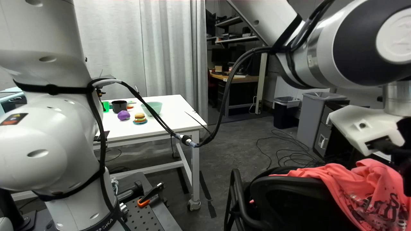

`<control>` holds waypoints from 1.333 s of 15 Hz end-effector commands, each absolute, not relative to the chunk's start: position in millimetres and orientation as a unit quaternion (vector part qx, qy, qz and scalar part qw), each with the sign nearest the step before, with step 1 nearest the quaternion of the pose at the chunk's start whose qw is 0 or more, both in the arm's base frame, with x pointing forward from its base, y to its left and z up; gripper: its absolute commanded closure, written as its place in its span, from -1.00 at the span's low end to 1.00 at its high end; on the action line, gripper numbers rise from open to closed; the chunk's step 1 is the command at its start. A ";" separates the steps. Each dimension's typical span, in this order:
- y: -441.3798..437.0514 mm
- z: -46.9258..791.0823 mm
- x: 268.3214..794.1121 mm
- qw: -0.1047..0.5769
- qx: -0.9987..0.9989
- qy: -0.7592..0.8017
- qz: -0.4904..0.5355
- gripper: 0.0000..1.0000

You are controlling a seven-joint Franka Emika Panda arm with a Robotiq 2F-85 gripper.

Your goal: Put the shirt on the backrest of the chair

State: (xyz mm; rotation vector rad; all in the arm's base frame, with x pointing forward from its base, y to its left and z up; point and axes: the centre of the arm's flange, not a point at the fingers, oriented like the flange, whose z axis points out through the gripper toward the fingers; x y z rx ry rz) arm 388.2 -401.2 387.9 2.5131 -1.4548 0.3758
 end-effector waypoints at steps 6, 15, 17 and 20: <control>-381.3 450.4 371.1 0.078 0.844 -0.490 0.204 -1.00; -368.2 463.4 368.0 0.063 0.842 -0.488 0.223 -1.00; -372.2 458.3 377.5 0.073 0.843 -0.490 0.212 -1.00; -371.5 455.5 379.1 0.074 0.844 -0.489 0.209 -1.00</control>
